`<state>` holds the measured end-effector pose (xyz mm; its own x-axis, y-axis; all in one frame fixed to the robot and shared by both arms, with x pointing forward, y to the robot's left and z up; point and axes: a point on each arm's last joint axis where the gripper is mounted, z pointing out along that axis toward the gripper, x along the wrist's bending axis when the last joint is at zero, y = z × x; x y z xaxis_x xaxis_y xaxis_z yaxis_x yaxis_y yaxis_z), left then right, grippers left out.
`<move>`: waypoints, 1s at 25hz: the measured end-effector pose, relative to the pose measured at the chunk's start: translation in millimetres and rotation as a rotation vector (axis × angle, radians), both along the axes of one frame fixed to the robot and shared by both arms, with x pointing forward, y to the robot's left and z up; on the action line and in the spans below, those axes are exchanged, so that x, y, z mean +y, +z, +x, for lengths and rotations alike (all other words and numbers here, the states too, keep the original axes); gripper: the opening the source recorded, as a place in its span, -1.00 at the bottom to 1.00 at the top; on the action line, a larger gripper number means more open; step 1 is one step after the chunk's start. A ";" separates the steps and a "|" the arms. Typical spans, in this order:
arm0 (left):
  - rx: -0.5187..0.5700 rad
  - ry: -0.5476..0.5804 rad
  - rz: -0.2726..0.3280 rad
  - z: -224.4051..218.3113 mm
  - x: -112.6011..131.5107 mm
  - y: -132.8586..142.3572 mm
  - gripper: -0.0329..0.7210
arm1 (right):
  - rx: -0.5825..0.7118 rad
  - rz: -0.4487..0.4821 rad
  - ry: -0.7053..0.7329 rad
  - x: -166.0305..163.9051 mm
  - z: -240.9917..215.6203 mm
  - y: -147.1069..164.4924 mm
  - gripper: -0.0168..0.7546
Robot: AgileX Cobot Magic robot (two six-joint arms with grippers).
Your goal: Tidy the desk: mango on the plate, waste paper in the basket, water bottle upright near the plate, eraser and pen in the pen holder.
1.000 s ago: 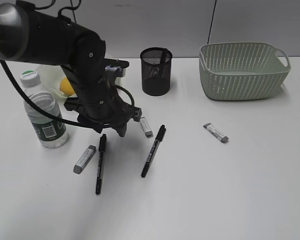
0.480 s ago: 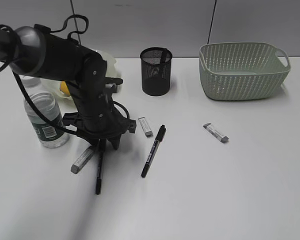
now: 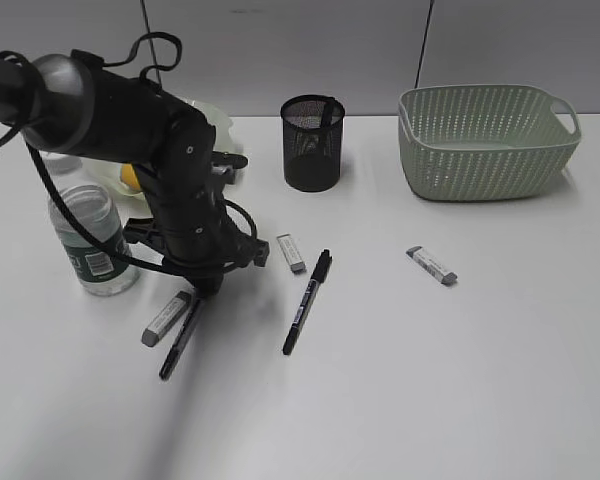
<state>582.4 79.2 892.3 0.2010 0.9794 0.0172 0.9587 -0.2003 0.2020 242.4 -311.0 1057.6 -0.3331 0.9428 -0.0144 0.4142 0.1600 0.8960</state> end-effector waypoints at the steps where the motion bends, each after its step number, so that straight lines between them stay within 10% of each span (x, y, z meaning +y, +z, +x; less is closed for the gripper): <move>1: -0.017 -0.004 -0.010 1.4 -0.9 0.7 -0.61 | 0.000 0.000 0.000 0.0 0.0 0.0 0.28; 5: -0.191 -0.028 -0.137 10.8 -8.8 29.3 -0.61 | 0.000 0.000 0.000 0.0 0.0 0.0 0.27; 15: -0.964 -0.154 -0.677 44.6 -25.2 137.5 -0.61 | 0.000 0.000 0.000 0.0 0.0 0.0 0.27; 25: -1.257 -0.219 -0.721 85.7 -5.2 102.4 -0.61 | 0.000 -0.001 0.000 -0.1 0.0 0.0 0.27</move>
